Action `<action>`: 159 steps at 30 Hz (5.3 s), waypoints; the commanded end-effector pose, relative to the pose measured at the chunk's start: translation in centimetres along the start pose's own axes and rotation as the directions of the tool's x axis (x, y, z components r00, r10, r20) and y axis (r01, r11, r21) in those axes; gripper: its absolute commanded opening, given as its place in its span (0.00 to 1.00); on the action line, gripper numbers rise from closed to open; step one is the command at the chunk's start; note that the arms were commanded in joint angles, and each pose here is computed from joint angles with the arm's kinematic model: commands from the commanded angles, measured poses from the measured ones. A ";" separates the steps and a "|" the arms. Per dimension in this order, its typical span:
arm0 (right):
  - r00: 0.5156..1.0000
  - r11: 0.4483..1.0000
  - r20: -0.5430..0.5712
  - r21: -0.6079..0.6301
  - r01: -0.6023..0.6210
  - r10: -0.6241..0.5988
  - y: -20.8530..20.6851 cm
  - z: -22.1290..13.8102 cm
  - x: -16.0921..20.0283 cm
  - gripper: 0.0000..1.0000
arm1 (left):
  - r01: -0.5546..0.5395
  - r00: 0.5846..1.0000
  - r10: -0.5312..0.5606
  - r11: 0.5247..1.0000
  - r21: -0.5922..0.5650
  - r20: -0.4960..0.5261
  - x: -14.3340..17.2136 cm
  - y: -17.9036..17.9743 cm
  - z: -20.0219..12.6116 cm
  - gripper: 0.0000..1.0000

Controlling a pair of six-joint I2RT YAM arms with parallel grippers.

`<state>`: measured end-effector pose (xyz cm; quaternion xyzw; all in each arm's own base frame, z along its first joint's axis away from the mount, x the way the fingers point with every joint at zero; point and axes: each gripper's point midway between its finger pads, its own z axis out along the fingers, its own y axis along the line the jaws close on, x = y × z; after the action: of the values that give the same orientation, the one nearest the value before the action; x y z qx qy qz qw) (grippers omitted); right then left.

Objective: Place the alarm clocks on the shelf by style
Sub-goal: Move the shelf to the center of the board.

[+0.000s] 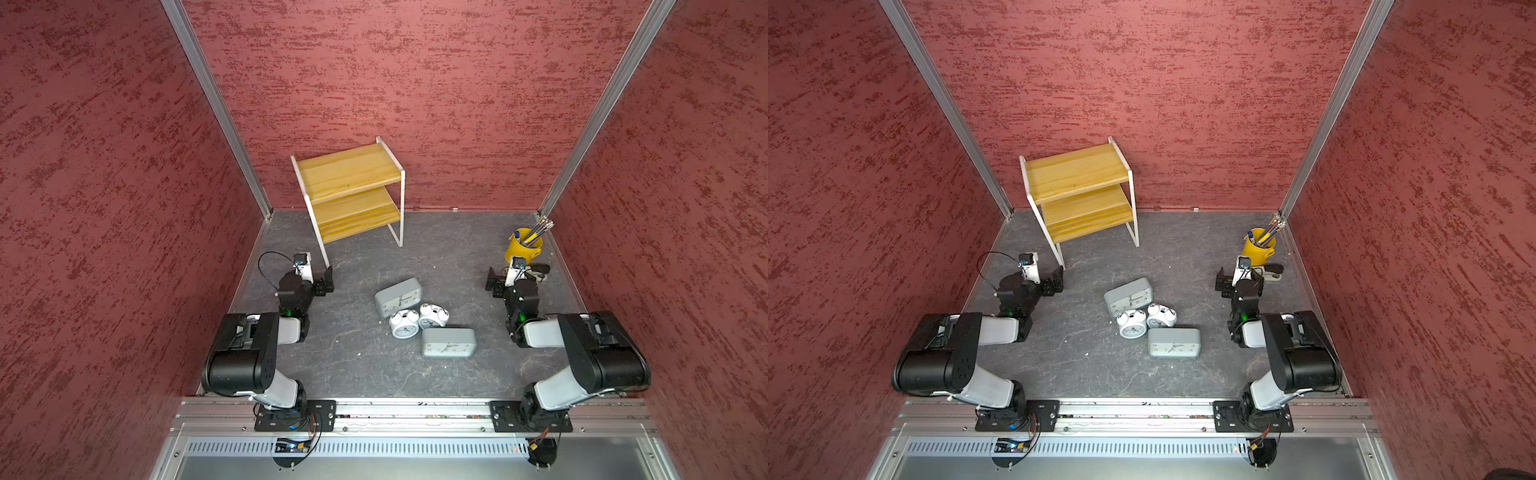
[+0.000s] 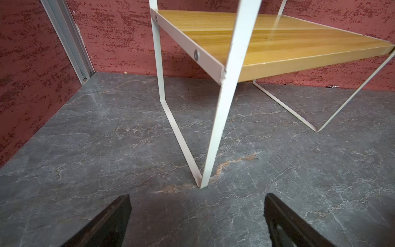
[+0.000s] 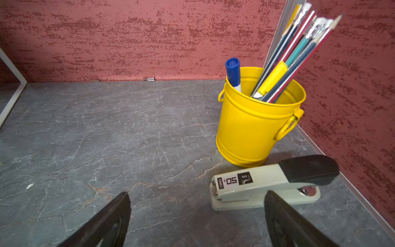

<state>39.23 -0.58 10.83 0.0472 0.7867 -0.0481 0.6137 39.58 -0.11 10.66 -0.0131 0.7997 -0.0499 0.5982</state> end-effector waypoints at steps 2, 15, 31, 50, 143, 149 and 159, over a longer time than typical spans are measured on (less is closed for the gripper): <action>0.999 1.000 0.045 0.010 -0.003 0.002 0.1 0.4 -1.4 0.98 | -0.019 0.999 0.019 1.000 0.001 0.032 -1.0 -0.1 0.3 1.00; 0.999 1.000 0.044 0.011 -0.004 0.003 0.1 0.4 -1.4 0.99 | -0.007 1.000 0.007 1.000 -0.014 0.030 -1.0 0.2 0.4 1.00; 0.995 1.000 0.096 -0.004 -0.006 0.006 -0.1 -2.4 -5.8 0.98 | 0.071 0.987 -0.044 0.983 -0.171 0.154 -4.2 2.6 -3.5 1.00; 0.999 0.767 0.024 -0.640 0.046 -0.039 20.5 -0.5 -14.9 0.89 | 0.138 0.990 -0.141 0.985 0.107 0.015 -10.8 -3.3 -4.7 0.97; 0.978 0.897 -0.004 -0.400 0.190 -0.209 17.5 -3.1 -12.8 0.17 | 0.053 0.986 0.048 0.816 0.576 -0.158 -10.9 -20.2 -2.3 0.07; 0.977 0.906 -0.001 -0.375 0.198 -0.214 17.2 -2.8 -13.1 0.17 | 0.044 0.987 0.053 0.814 0.579 -0.149 -11.2 -20.2 -2.5 0.09; 0.987 0.894 0.025 -0.421 0.156 -0.160 17.3 -4.6 -15.1 0.55 | -0.029 0.996 0.072 0.839 0.543 -0.057 -13.6 -19.3 -3.8 0.81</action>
<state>41.71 16.59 25.44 -0.1416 0.7857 0.0597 0.5992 39.84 -18.16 25.60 0.1776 0.7796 -0.2599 0.5415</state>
